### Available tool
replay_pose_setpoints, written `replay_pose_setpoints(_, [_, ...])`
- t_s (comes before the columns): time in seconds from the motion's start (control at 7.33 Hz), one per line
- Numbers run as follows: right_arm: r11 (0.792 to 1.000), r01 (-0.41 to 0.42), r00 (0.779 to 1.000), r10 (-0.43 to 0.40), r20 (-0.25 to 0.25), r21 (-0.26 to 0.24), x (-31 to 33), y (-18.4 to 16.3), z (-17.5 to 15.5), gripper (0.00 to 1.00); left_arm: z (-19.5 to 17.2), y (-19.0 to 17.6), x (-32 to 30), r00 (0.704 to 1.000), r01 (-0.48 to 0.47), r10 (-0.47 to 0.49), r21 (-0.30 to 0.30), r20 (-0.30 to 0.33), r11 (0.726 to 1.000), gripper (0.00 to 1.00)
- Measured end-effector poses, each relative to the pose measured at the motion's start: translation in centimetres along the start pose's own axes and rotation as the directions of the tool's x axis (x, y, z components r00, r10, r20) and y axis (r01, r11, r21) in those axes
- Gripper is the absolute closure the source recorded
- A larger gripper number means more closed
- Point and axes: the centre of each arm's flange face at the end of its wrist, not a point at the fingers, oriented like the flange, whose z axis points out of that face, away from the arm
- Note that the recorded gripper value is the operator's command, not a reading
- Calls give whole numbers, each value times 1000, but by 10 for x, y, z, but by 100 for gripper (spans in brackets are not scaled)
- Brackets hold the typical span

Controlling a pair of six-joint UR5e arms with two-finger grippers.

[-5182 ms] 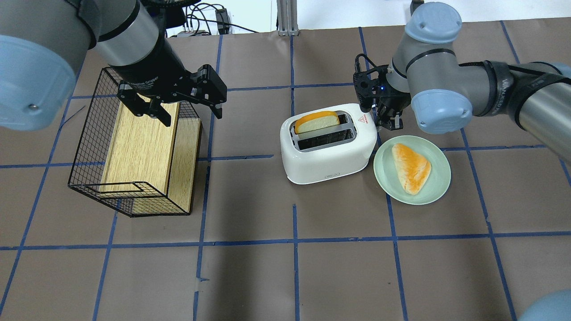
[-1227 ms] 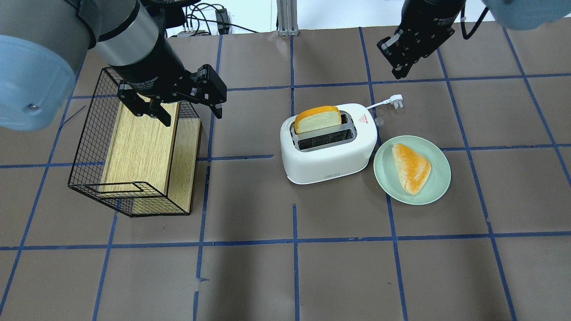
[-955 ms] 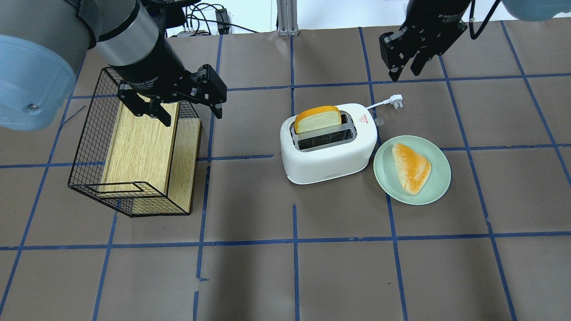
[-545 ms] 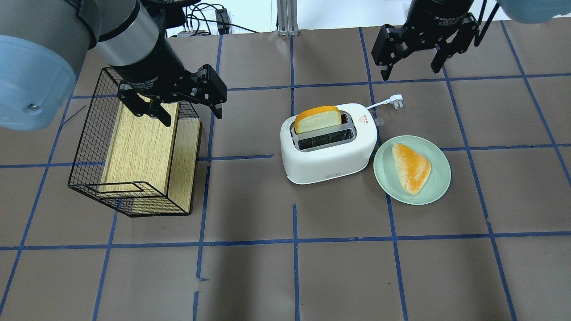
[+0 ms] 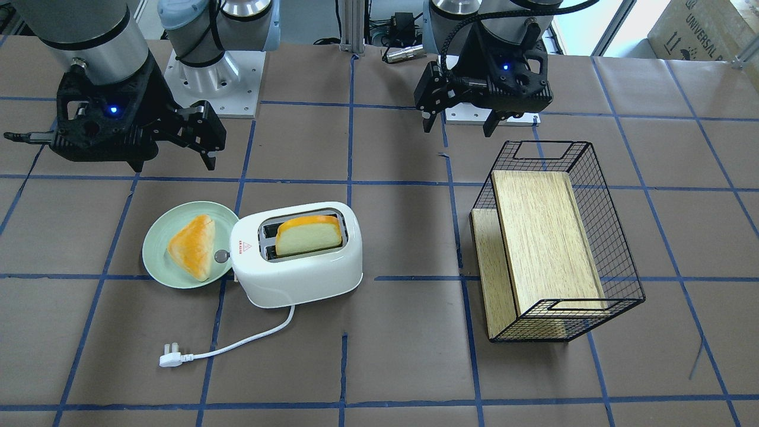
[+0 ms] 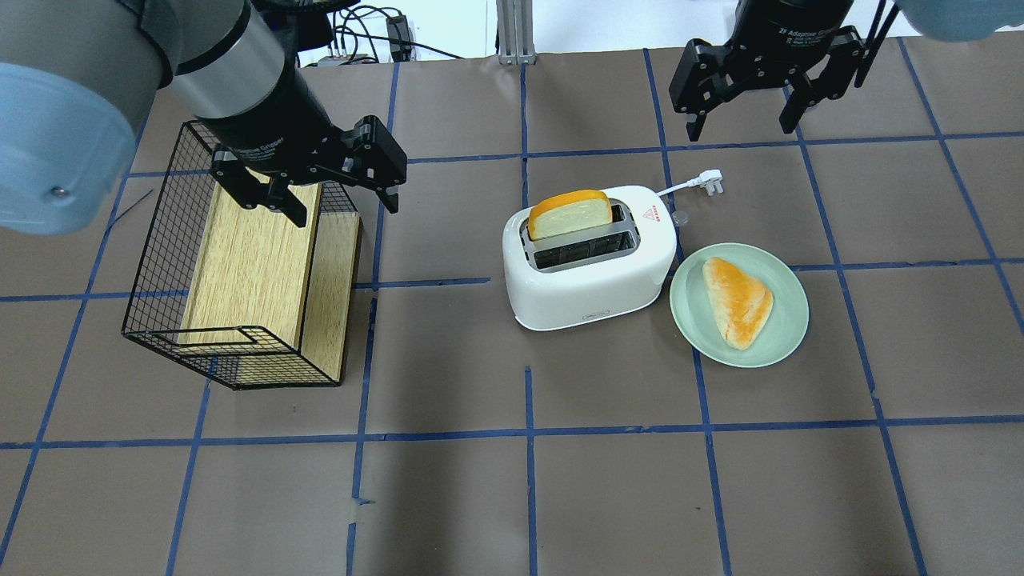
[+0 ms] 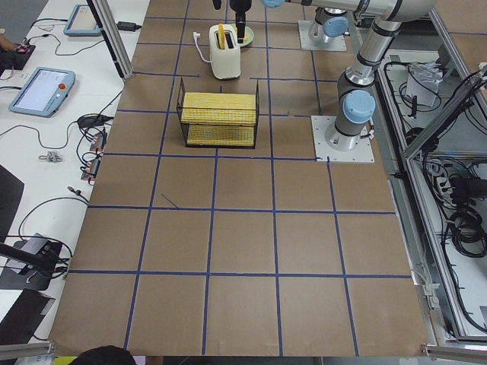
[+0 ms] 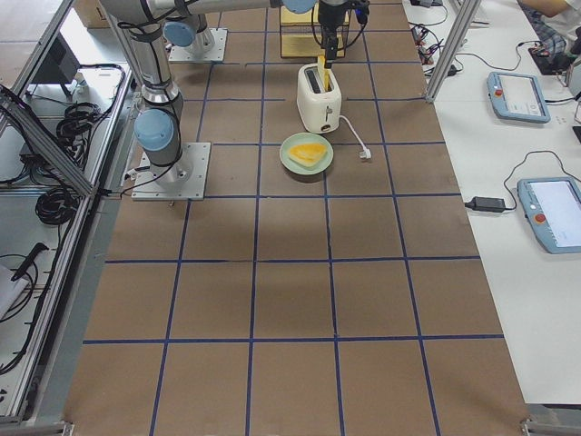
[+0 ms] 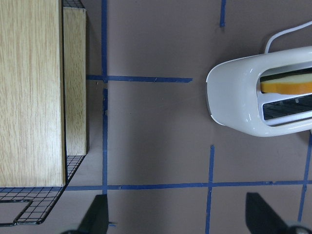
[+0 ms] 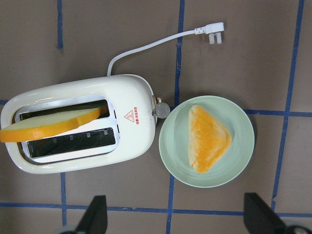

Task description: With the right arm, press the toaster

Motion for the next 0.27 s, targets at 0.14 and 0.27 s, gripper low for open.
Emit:
replay_pose_setpoints(0.14, [1000,-1,1000,1,0,-2,0,0,1,0,0,0,0,1000,0,0,0,0,1000,0])
replay_pose_setpoints(0.27, [1000,-2,1000,2,0,-5,0,0,2,0,0,0,0,1000,0,0,0,0,1000,0])
